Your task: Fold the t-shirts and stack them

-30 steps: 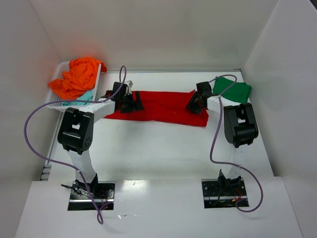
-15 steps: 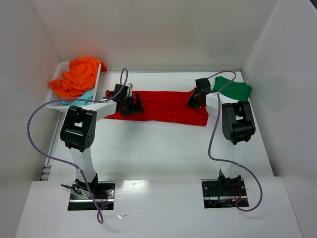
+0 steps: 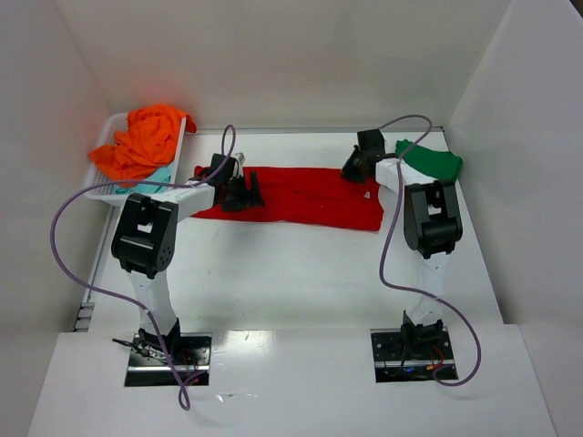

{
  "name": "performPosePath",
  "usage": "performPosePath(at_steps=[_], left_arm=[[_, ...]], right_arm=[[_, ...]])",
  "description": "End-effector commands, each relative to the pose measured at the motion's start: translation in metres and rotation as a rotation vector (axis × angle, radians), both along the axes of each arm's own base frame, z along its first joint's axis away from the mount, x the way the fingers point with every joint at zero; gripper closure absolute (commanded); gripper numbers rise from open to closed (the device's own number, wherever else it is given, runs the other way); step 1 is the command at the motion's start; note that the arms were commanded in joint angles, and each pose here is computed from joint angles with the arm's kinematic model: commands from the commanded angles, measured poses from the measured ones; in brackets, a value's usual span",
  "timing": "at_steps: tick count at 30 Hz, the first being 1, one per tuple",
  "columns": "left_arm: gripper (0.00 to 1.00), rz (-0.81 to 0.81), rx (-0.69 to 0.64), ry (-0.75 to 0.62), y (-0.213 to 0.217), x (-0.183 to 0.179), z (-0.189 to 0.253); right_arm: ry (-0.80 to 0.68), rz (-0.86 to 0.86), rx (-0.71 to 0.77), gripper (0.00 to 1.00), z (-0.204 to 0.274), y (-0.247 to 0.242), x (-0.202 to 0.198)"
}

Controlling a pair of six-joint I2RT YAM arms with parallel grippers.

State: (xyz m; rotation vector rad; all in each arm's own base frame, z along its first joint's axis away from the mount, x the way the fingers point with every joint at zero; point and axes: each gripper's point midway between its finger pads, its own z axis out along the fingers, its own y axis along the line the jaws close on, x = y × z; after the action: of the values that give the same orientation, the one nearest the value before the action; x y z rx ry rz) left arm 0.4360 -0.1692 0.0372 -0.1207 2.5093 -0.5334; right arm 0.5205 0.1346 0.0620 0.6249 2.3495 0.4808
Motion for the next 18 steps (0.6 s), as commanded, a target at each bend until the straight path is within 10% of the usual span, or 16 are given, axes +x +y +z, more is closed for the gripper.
performPosePath(at_steps=[1,12,18], left_arm=[[0.10,-0.002,0.016,0.019,-0.001,0.001,-0.010],[0.10,-0.002,0.018,0.028,0.000,0.000,-0.011],[0.10,0.005,0.014,0.032,-0.001,0.001,-0.014]], right_arm=[[-0.035,0.038,0.003,0.96,0.012,0.011,0.012],[0.017,-0.026,-0.086,0.60,0.018,-0.010,-0.022],[0.018,-0.032,-0.093,0.59,0.018,-0.015,-0.039]])
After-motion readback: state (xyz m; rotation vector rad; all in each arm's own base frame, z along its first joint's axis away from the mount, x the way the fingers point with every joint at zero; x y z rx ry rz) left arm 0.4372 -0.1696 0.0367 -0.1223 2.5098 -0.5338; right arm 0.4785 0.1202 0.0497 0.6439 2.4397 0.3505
